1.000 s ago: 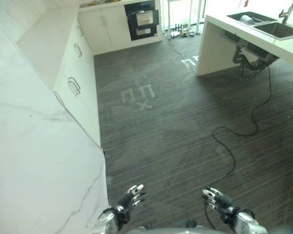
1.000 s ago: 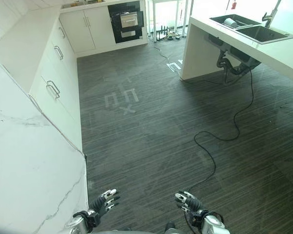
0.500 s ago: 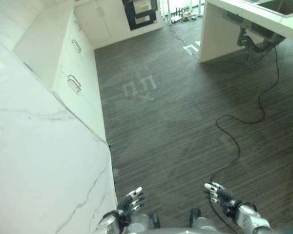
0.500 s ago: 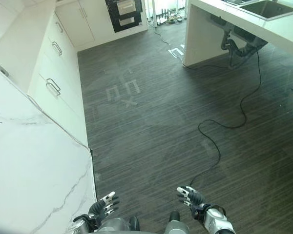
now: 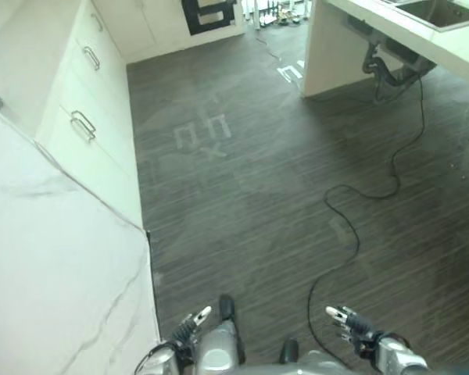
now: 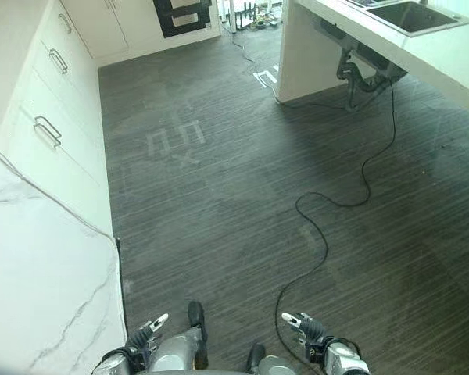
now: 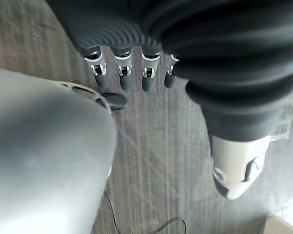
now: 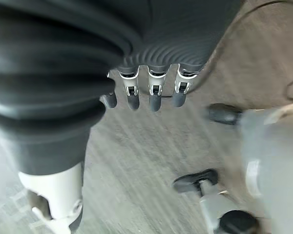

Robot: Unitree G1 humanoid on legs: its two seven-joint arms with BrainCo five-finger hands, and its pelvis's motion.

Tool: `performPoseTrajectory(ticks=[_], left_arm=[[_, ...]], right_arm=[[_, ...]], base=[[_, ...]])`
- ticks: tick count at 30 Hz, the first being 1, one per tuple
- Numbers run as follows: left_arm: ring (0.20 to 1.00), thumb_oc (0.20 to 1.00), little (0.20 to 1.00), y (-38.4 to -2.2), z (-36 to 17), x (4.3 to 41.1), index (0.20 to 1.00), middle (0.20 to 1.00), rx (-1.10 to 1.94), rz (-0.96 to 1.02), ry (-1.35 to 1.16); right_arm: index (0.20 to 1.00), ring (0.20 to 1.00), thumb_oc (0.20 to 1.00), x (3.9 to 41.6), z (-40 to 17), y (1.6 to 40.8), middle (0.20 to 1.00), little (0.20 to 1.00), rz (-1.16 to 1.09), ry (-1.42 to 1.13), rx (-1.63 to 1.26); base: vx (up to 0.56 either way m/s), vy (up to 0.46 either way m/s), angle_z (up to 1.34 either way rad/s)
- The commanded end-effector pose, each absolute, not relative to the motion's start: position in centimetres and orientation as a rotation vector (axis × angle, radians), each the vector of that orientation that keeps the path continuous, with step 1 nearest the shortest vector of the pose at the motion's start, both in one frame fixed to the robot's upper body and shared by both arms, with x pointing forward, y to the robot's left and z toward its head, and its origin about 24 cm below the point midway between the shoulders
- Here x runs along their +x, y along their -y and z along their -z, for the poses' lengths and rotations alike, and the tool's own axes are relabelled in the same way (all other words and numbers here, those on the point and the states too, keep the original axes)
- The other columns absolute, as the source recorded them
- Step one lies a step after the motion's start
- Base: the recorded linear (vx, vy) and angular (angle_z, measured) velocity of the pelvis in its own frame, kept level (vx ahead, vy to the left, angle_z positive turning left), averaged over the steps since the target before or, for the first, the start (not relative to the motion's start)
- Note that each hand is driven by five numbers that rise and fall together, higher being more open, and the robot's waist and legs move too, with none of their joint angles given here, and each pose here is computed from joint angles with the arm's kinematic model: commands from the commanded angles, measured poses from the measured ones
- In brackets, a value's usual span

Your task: Place the dishes in the dishwasher.

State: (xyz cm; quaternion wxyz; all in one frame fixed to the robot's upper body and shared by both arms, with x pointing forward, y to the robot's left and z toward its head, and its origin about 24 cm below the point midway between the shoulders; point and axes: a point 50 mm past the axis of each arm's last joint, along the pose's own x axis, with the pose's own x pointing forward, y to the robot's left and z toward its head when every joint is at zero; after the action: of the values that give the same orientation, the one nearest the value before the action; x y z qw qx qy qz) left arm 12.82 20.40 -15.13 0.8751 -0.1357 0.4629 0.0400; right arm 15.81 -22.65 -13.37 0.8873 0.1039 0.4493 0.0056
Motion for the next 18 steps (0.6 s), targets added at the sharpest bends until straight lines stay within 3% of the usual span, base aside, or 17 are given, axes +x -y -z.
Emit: performPoseTrajectory(ticks=[1, 7, 18], left_arm=[[1.000, 1.000, 1.000, -19.8, 14.1, 14.7, 1.000, 1.000, -0.195, 0.052, -0.877], [1.000, 1.000, 1.000, -19.8, 13.1, 16.5, 1.000, 1.000, -0.136, 0.082, -0.795], [1.000, 1.000, 1.000, -19.2, 13.2, 15.7, 1.000, 1.000, -0.122, 0.120, -0.796]], right_arm=[[1.000, 1.000, 1.000, 19.0, 11.3, 22.2, 1.000, 1.000, 0.004, -0.730, 0.267], [1.000, 1.000, 1.000, 20.6, 10.0, 21.4, 1.000, 1.000, -0.013, -0.627, 0.260], [1.000, 1.000, 1.000, 20.1, 9.6, 22.6, 1.000, 1.000, 0.005, -0.584, 0.288]], base=[[0.31, 0.406, 0.15], [0.19, 0.198, 0.36], [0.32, -0.137, -0.03]])
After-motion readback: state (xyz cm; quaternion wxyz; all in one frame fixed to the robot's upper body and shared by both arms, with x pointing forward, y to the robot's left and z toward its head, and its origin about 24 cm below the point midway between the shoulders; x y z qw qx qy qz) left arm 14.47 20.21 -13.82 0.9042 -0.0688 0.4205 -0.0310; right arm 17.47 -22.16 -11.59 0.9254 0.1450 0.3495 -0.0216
